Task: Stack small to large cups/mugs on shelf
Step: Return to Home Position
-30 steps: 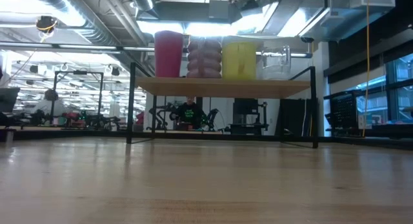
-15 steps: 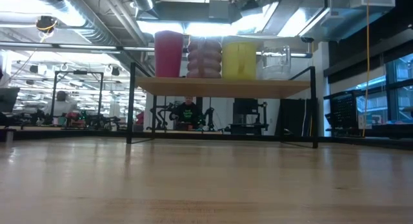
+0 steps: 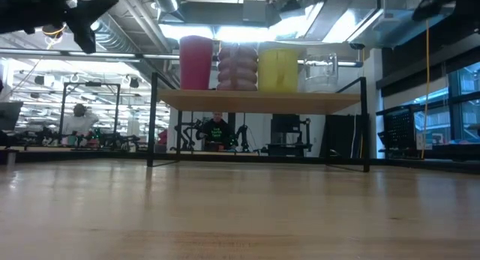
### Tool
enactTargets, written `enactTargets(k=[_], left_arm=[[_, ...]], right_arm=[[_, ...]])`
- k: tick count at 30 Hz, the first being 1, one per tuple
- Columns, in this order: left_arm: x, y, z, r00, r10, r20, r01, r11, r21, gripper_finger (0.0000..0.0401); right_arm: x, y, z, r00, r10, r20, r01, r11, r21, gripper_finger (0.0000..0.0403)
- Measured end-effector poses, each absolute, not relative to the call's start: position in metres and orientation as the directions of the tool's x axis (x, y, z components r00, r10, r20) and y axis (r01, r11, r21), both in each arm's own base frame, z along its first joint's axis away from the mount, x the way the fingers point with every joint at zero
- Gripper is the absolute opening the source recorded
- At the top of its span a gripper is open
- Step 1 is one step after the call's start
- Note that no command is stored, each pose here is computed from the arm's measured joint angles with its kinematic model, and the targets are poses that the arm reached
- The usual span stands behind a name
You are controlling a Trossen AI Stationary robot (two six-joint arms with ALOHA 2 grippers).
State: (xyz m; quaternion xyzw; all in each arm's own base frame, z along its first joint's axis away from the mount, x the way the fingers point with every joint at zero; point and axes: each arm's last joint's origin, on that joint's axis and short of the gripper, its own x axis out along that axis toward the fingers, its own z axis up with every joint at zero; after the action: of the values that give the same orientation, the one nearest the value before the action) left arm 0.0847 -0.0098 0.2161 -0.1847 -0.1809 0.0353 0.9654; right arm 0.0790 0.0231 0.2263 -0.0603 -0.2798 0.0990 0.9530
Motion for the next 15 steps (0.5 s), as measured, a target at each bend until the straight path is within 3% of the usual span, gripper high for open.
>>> enactTargets(k=[2, 7, 15], left_arm=[[0.088, -0.009, 0.205, 0.93, 0.17, 0.327, -0.017, 0.906, -0.423, 0.011], [0.094, -0.004, 0.172, 0.939, 0.339, 0.06, -0.267, 0.826, -0.496, 0.011], [0.097, -0.002, 0.17, 0.925, 0.38, 0.017, -0.336, 0.838, -0.429, 0.011]], right_arm=[[0.081, 0.024, 0.216, 0.825, 0.22, 0.52, -0.153, 0.974, -0.168, 0.0046], [0.084, 0.024, 0.21, 0.858, 0.224, 0.462, -0.185, 0.974, -0.128, 0.0046], [0.085, 0.025, 0.209, 0.869, 0.224, 0.442, -0.185, 0.974, -0.129, 0.0046]])
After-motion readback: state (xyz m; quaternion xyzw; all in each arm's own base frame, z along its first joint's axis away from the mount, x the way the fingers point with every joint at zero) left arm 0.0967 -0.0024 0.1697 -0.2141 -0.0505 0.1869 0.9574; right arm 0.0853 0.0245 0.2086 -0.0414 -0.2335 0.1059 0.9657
